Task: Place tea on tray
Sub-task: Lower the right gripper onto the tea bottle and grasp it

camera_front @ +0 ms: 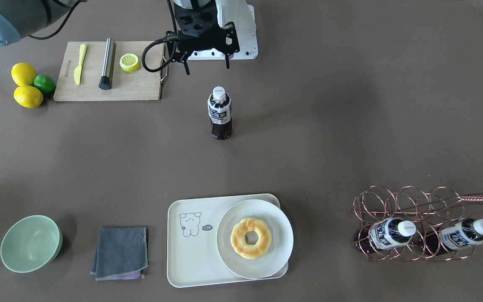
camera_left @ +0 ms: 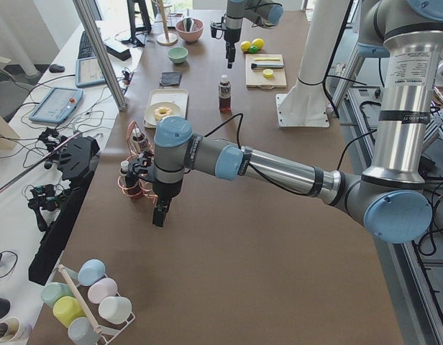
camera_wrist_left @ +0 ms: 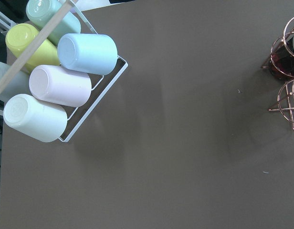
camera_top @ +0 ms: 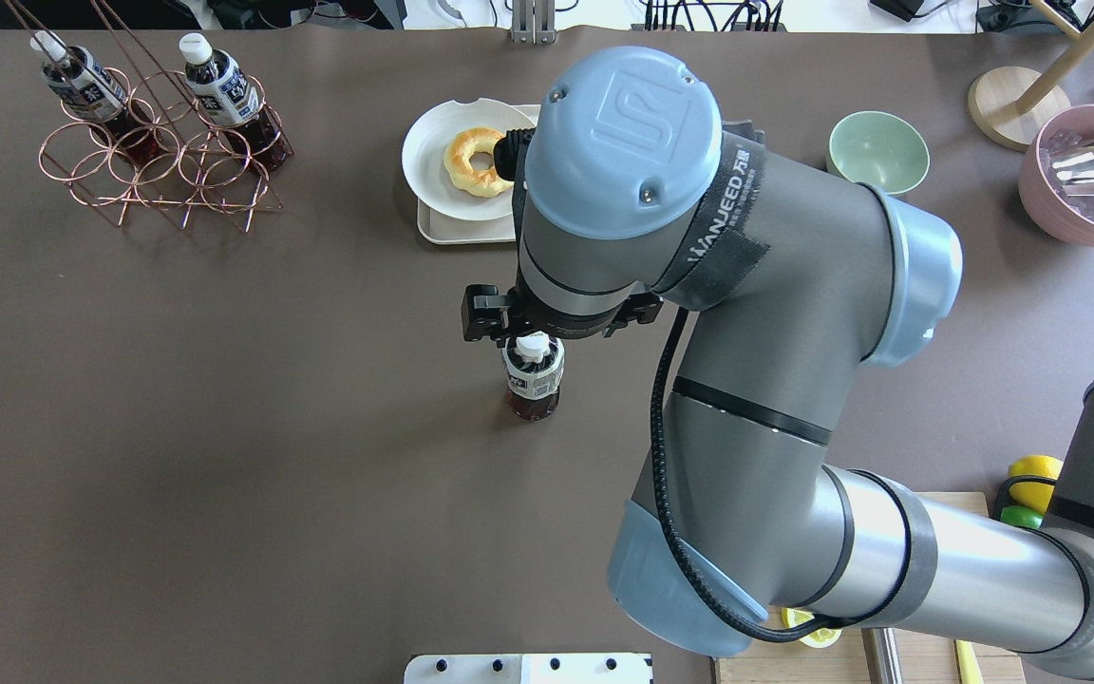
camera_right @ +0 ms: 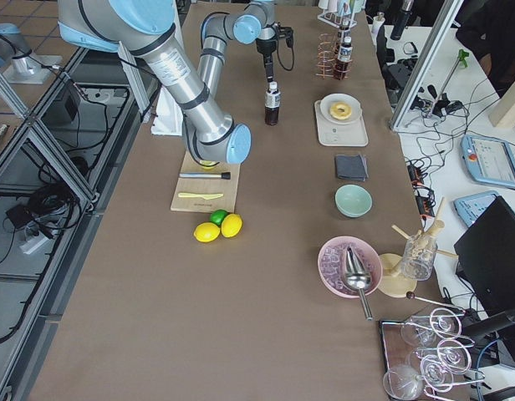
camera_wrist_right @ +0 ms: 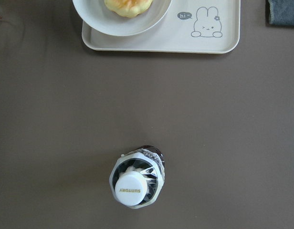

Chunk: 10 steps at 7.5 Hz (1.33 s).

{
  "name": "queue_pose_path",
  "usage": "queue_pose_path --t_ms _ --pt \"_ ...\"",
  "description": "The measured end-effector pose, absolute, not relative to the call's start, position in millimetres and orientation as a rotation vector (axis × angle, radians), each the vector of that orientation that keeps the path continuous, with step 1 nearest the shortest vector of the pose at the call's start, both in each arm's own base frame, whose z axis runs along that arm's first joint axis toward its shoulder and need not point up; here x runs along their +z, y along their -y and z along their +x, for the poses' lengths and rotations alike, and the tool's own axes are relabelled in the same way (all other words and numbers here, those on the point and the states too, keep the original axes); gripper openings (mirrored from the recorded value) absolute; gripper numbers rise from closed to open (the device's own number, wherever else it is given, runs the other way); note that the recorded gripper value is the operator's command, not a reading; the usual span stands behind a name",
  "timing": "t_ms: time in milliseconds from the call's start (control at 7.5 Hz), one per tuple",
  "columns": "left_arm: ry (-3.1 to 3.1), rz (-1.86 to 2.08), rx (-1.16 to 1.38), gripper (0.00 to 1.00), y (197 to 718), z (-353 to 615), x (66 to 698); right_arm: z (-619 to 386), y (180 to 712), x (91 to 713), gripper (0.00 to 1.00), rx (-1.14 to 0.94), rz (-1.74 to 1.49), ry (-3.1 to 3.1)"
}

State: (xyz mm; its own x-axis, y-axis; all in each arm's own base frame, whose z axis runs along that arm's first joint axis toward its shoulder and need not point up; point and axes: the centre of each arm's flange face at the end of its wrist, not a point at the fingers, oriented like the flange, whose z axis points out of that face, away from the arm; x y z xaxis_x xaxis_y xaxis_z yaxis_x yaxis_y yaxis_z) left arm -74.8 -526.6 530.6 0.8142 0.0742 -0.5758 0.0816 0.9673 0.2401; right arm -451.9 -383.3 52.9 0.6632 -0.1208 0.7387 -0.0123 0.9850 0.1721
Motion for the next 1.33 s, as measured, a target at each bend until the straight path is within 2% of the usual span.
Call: queue_pose_path --t_ms 400,667,1333 --pt "-0.621 0.255 -0.005 0.98 528.7 -74.6 533.5 -481.8 394.7 60.2 0.94 -0.054 0.192 0.84" --pt "-0.621 0.252 -0.005 0.98 531.4 -74.2 534.7 -488.8 397.7 64.5 0.81 -0.053 0.191 0.828" --pt "-0.621 0.246 -0.006 0.98 534.0 -73.5 537.2 -503.7 403.6 74.4 0.82 -0.054 0.19 0.822"
